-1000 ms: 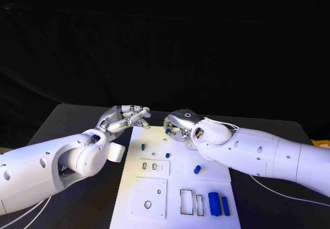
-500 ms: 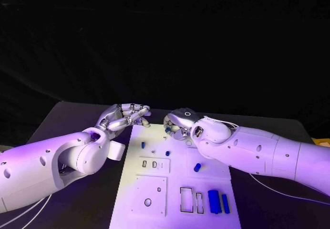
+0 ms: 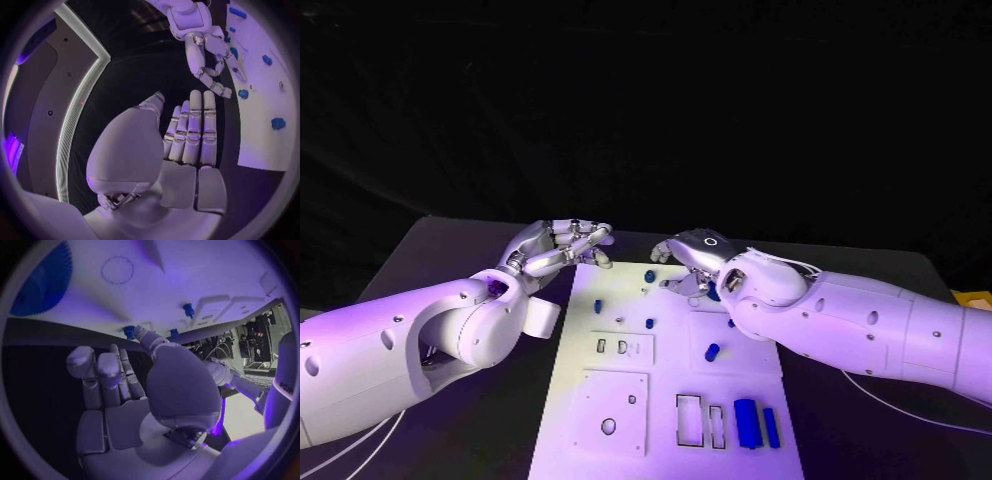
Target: Assemble the parts on the task board
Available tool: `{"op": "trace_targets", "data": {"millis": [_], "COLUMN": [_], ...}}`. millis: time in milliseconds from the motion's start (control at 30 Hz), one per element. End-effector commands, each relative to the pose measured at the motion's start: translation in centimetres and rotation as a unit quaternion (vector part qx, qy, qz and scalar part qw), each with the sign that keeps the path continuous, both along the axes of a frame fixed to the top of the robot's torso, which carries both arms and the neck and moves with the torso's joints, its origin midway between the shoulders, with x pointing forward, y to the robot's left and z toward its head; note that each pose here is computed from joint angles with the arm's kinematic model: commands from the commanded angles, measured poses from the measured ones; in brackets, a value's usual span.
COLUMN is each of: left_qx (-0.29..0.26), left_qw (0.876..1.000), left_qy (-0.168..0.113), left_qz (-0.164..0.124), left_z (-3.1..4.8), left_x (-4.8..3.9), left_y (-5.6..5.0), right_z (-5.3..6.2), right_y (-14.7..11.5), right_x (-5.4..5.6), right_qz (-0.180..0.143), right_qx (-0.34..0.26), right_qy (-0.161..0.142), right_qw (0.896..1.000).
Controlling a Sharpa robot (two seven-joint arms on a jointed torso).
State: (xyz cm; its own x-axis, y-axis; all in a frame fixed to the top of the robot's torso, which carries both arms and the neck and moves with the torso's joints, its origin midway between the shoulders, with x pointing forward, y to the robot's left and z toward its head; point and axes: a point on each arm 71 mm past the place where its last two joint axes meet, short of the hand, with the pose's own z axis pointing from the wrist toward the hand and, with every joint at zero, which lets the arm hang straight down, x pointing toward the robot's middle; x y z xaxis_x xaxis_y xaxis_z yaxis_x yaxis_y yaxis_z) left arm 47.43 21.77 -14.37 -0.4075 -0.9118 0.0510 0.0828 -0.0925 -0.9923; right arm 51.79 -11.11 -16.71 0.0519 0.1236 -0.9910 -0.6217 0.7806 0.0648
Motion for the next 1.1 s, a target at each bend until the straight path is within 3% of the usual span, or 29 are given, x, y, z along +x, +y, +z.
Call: {"op": "trace_targets", "data": {"millis": [33, 133, 267, 567, 1100], "left_qx": [-0.002, -0.001, 0.000, 0.000, 0.001], "left_qw": [1.000, 1.000, 1.000, 1.000, 1.000], "left_qy": [-0.003, -0.002, -0.002, -0.001, 0.001], "left_qz": [-0.008, -0.006, -0.005, -0.005, -0.007], "left_z": [0.17, 0.14, 0.10, 0.02, -0.08], "left_x": [0.02, 0.08, 0.16, 0.29, 0.42], "left_y": [0.0, 0.1, 0.3, 0.4, 0.3], "right_z": [1.0, 1.4, 1.5, 0.5, -1.0], "right_y": [-1.8, -4.0, -6.9, -11.3, -10.7], "right_x": [-0.8, -1.6, -2.2, -2.3, -0.4], "right_qz": [-0.005, -0.019, -0.052, -0.114, -0.132], "right_qx": [0.041, 0.066, 0.093, 0.088, 0.067], "right_qy": [-0.008, 0.011, 0.061, 0.151, 0.183], "right_qw": [0.999, 0.998, 0.992, 0.978, 0.972]}}
